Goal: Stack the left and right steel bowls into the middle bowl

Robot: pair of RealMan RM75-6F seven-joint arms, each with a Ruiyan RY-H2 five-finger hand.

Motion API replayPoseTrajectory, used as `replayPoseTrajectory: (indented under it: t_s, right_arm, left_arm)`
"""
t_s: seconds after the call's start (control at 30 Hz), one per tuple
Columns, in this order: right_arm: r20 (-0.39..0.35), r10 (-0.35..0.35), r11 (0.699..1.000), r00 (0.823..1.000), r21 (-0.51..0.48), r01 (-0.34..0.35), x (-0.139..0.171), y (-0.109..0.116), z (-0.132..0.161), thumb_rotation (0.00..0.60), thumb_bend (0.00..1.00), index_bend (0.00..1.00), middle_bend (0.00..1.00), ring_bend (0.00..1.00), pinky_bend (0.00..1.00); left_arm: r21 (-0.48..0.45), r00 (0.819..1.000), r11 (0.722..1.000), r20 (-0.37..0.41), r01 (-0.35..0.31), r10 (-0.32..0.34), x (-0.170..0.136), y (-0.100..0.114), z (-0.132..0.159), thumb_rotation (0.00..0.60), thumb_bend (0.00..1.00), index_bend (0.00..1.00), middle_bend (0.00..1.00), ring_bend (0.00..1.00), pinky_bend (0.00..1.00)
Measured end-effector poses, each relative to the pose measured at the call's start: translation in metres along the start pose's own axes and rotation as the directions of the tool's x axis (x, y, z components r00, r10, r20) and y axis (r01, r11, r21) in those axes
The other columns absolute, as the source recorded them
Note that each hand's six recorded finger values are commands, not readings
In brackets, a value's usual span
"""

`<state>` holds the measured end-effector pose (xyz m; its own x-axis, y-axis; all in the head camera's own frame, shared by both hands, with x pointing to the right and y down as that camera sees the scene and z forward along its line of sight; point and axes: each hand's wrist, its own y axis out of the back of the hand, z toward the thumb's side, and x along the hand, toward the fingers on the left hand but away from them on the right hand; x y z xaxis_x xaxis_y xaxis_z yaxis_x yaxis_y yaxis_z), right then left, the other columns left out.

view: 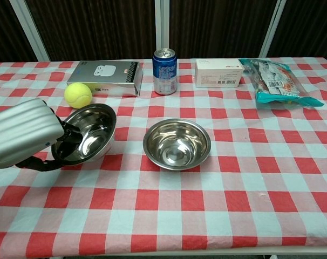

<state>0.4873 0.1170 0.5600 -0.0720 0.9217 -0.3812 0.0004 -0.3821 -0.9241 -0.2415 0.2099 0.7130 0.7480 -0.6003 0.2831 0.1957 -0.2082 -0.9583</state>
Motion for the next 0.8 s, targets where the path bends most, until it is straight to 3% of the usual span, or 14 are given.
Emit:
replayPoseTrajectory:
  t_s: [0.27,0.43,0.8]
  right_arm:
    - [0.023,-0.032,0.998,0.999,-0.046,0.033,-0.001,0.008,-0.004,0.600,0.06,0.04,0.11,0.06,0.07]
    - [0.007,-0.076,0.995,0.997,-0.070,0.076,0.003,0.022,-0.002,0.600,0.06,0.04,0.11,0.06,0.07]
    - [0.023,-0.159,0.981,0.987,-0.107,0.160,0.003,0.038,-0.007,0.600,0.06,0.04,0.11,0.06,0.08]
  left_arm:
    - [0.003,0.994,0.998,0.083,-0.068,0.067,0.036,0.032,0.018,0.600,0.33,0.73,0.73,0.89,0.94]
    - [0.028,0.993,0.998,0.107,-0.053,0.050,0.064,0.034,0.021,0.600,0.33,0.73,0.74,0.89,0.94]
    - [-0.016,0.993,0.998,0.107,-0.054,0.055,0.100,0.038,0.044,0.600,0.33,0.73,0.74,0.89,0.94]
